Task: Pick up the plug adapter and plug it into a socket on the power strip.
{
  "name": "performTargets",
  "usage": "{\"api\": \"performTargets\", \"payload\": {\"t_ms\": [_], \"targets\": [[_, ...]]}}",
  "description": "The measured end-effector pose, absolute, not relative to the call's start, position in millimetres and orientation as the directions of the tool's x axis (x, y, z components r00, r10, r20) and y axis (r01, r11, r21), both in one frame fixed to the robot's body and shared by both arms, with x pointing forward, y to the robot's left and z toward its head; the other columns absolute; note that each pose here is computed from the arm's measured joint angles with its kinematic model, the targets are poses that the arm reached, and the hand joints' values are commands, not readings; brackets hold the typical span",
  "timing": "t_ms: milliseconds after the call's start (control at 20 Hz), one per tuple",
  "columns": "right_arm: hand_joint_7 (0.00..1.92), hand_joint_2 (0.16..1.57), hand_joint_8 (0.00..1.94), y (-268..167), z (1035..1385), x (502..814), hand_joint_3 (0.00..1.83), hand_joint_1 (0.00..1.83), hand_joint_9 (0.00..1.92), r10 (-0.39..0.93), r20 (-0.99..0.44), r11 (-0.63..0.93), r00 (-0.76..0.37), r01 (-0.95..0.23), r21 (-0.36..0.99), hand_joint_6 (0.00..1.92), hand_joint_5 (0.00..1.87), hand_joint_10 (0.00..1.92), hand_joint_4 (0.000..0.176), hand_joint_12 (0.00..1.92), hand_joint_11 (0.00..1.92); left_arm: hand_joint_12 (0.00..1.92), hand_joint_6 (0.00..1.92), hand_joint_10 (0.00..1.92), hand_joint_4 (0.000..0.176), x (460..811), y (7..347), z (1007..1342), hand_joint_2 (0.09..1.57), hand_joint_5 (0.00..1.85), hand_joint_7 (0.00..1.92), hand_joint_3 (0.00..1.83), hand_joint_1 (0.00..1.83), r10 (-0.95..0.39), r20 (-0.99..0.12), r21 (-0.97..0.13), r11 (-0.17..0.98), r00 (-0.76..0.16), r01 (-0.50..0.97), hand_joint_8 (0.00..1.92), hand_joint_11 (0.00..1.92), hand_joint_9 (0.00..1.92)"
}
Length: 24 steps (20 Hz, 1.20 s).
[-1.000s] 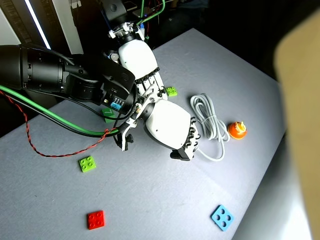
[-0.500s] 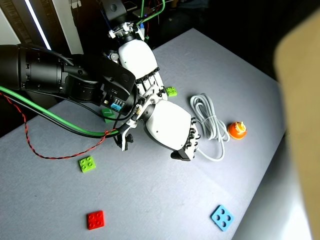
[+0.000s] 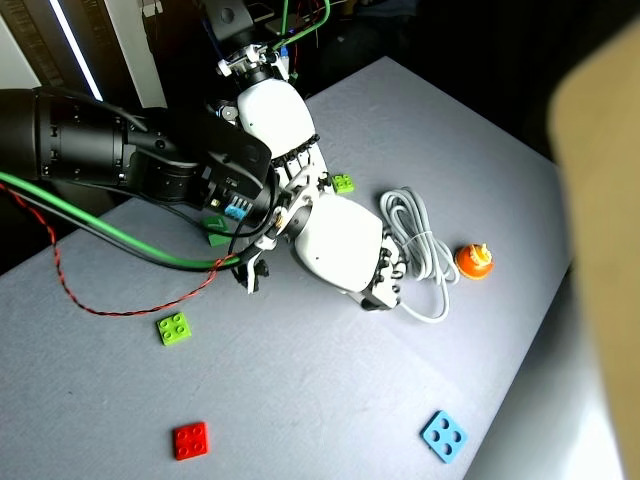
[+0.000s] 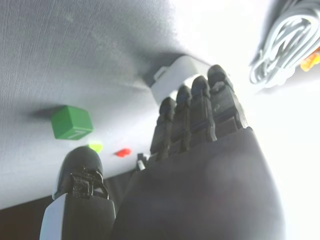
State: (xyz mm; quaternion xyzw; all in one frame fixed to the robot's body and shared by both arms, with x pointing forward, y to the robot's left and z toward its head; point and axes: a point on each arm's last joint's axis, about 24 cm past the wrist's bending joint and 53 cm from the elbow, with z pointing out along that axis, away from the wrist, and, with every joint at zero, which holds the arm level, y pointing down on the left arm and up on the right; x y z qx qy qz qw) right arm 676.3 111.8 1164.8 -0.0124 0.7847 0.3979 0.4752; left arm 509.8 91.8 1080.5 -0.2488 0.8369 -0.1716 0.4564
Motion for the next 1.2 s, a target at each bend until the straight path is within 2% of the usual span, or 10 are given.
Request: {"api": "performTargets", "payload": {"t_ms": [150, 300, 400, 550, 850, 1000, 1050, 1100, 1150, 1200], "targets": [[0.26, 0.94, 0.0, 103, 1166, 680, 0.0, 0.64, 0.27, 0.363, -0.752, 0.683, -0.549, -0.392, 0.616, 0.0, 0.25, 0.0, 0.0, 0.95, 0.0, 0.04, 0.01, 0.01, 0.0, 511, 91, 1082, 1.24, 0.08, 0.06, 0.0, 0.0, -0.577, -0.677, -0.517, 0.815, -0.458, -0.261, 0.01, 0.03, 0.04], [0.22, 0.91, 0.0, 97, 1172, 684, 0.0, 0.61, 0.22, 0.376, -0.747, 0.676, -0.549, -0.389, 0.626, 0.0, 0.22, 0.0, 0.0, 0.84, 0.0, 0.03, 0.0, 0.0, 0.0, 511, 92, 1083, 1.24, 0.07, 0.05, 0.0, 0.0, -0.579, -0.676, -0.519, 0.813, -0.456, -0.262, 0.0, 0.01, 0.02], [0.2, 0.87, 0.0, 88, 1183, 688, 0.0, 0.5, 0.21, 0.39, -0.747, 0.67, -0.538, -0.391, 0.631, 0.0, 0.2, 0.0, 0.0, 0.82, 0.0, 0.03, 0.0, 0.0, 0.0, 512, 93, 1084, 1.25, 0.07, 0.04, 0.0, 0.01, -0.581, -0.676, -0.521, 0.812, -0.452, -0.265, 0.0, 0.01, 0.02], [0.16, 0.86, 0.0, 56, 1198, 695, 0.0, 0.39, 0.19, 0.416, -0.749, 0.673, -0.515, -0.38, 0.635, 0.0, 0.16, 0.0, 0.0, 0.8, 0.0, 0.04, 0.01, 0.01, 0.0, 515, 91, 1089, 1.25, 0.08, 0.05, 0.0, 0.01, -0.585, -0.677, -0.527, 0.809, -0.447, -0.261, 0.01, 0.03, 0.04], [0.28, 0.9, 0.01, -48, 1222, 684, 0.01, 0.4, 0.27, 0.469, -0.756, 0.705, -0.457, -0.321, 0.632, 0.01, 0.27, 0.01, 0.0, 0.9, 0.0, 0.06, 0.01, 0.01, 0.0, 542, 89, 1128, 1.24, 0.07, 0.05, 0.0, 0.02, -0.555, -0.737, -0.521, 0.83, -0.386, -0.2, 0.01, 0.02, 0.04], [0.36, 0.96, 0.01, -82, 1227, 667, 0.01, 0.4, 0.34, 0.468, -0.756, 0.708, -0.458, -0.317, 0.631, 0.01, 0.34, 0.01, 0.0, 1.03, 0.02, 0.2, 0.0, 0.0, 0.0, 554, 94, 1143, 1.24, 0.08, 0.08, 0.0, 0.0, -0.552, -0.753, -0.52, 0.833, -0.358, -0.19, 0.0, 0.0, 0.07], [0.42, 0.98, 0.01, -86, 1228, 658, 0.01, 0.43, 0.39, 0.46, -0.753, 0.7, -0.471, -0.329, 0.634, 0.01, 0.39, 0.01, 0.0, 1.07, 0.06, 0.24, 0.0, 0.0, 0.0, 558, 98, 1148, 1.24, 0.09, 0.08, 0.0, 0.0, -0.551, -0.761, -0.518, 0.834, -0.344, -0.19, 0.0, 0.0, 0.08], [0.59, 1.03, 0.01, -88, 1227, 646, 0.0, 0.45, 0.55, 0.439, -0.753, 0.693, -0.49, -0.349, 0.631, 0.02, 0.55, 0.03, 0.0, 1.16, 0.18, 0.3, 0.0, 0.01, 0.0, 562, 102, 1154, 1.25, 0.1, 0.09, 0.0, 0.03, -0.549, -0.768, -0.516, 0.835, -0.33, -0.189, 0.0, 0.0, 0.1], [0.59, 1.03, 0.01, -88, 1226, 639, 0.0, 0.45, 0.55, 0.425, -0.752, 0.688, -0.504, -0.36, 0.63, 0.02, 0.55, 0.03, 0.0, 1.16, 0.18, 0.3, 0.0, 0.01, 0.0, 564, 105, 1157, 1.25, 0.1, 0.09, 0.0, 0.03, -0.552, -0.77, -0.518, 0.833, -0.319, -0.192, 0.0, 0.0, 0.1], [0.96, 1.09, 0.07, -88, 1220, 631, 0.0, 0.49, 0.83, 0.405, -0.75, 0.686, -0.523, -0.369, 0.628, 0.05, 0.84, 0.44, 0.0, 1.41, 0.43, 0.79, 0.01, 0.01, 0.0, 566, 108, 1161, 1.24, 0.28, 0.3, 0.0, 0.19, -0.557, -0.77, -0.522, 0.83, -0.31, -0.195, 0.01, 0.01, 0.31]]}}
